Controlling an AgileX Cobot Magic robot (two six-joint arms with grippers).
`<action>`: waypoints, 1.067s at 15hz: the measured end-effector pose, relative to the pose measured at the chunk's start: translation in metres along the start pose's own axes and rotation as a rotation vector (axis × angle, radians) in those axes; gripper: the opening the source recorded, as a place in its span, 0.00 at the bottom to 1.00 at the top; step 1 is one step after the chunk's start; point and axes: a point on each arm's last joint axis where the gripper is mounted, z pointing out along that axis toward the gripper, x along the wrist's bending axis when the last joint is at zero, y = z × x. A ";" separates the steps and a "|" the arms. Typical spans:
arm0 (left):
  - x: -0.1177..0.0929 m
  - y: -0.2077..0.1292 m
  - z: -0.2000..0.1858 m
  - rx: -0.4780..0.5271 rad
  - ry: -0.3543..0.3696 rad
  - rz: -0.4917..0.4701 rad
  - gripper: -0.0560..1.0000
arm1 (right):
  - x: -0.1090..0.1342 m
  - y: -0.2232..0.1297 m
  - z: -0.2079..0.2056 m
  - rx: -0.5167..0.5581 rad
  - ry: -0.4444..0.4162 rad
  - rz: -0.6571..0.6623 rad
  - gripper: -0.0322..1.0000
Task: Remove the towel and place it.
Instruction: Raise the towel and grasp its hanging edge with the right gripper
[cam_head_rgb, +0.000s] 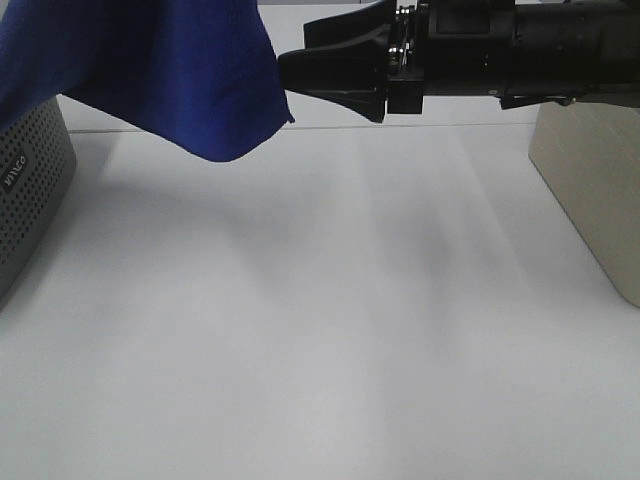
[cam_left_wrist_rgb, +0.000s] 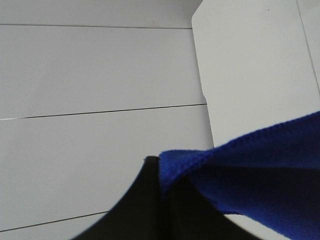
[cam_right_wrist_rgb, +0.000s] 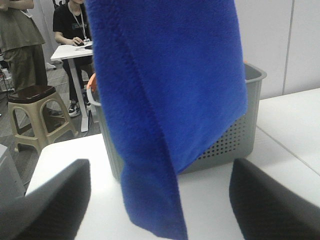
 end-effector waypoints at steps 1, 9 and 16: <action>0.000 0.000 0.000 0.000 0.000 -0.001 0.05 | -0.005 0.001 0.002 -0.002 -0.003 -0.004 0.76; 0.000 0.000 0.000 -0.002 -0.001 -0.004 0.05 | -0.016 -0.010 0.019 0.005 0.032 0.005 0.76; 0.000 0.002 0.000 -0.022 -0.005 -0.050 0.05 | -0.004 -0.014 0.056 0.036 0.107 -0.043 0.72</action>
